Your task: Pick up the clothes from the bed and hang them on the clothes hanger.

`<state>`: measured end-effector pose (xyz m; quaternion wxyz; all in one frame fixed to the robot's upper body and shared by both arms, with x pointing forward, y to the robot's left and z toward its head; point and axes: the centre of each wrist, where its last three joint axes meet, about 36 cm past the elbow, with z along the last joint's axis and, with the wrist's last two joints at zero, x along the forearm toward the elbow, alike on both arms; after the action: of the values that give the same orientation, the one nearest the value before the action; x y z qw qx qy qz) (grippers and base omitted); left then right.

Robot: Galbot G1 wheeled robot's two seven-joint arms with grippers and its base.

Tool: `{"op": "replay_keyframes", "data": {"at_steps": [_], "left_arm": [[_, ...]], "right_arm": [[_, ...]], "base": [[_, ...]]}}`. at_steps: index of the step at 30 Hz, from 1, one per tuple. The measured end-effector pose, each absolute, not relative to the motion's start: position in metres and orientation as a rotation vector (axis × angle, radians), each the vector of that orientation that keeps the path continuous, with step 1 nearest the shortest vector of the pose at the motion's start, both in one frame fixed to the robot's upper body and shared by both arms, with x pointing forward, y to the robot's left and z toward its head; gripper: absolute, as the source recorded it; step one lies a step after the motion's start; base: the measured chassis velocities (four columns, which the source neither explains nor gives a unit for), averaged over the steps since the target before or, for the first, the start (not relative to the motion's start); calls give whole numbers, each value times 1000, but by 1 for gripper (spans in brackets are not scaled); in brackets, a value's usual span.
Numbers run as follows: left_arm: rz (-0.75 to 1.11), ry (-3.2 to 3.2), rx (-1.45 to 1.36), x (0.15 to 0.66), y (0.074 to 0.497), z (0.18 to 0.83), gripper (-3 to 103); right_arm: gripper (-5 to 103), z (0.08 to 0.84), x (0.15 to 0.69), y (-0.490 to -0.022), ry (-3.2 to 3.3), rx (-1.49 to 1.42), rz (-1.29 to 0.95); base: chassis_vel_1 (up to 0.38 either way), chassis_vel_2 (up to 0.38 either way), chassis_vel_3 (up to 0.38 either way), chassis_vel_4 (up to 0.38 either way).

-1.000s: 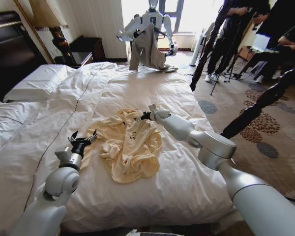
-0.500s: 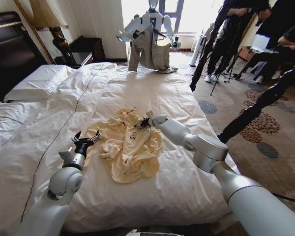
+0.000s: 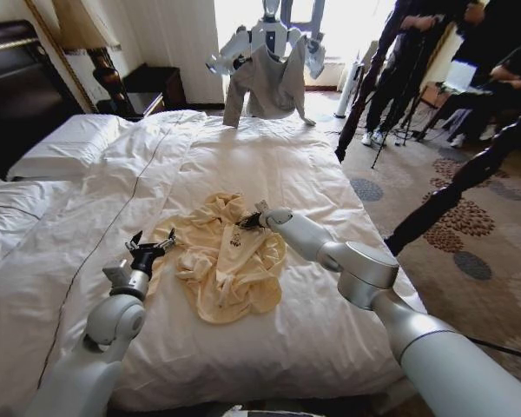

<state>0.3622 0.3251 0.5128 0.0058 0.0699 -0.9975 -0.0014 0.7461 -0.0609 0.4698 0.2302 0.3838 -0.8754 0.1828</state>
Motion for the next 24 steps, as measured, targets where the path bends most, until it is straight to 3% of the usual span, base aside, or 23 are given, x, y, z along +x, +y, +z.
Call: {"op": "replay_keyframes", "data": {"at_steps": [1,2,9,24], "left_arm": [[-4,-3122,219,362,325,513,100],[-5,-3122,215,363,325,513,100],[-9,-3118,203,366,324,512,100],[-11,-3127,176,367,319,517,100]], "right_arm": [[51,470,746,-61,-2408,1056,503],[39,467,745,-61,-2410,1053,502],[20,463,742,-63,-2447,1041,513],[20,478,724,-74,-2706,1029,853]], "base": [[0,0,0,0],[0,0,0,0],[0,0,0,0],[0,0,0,0]]}}
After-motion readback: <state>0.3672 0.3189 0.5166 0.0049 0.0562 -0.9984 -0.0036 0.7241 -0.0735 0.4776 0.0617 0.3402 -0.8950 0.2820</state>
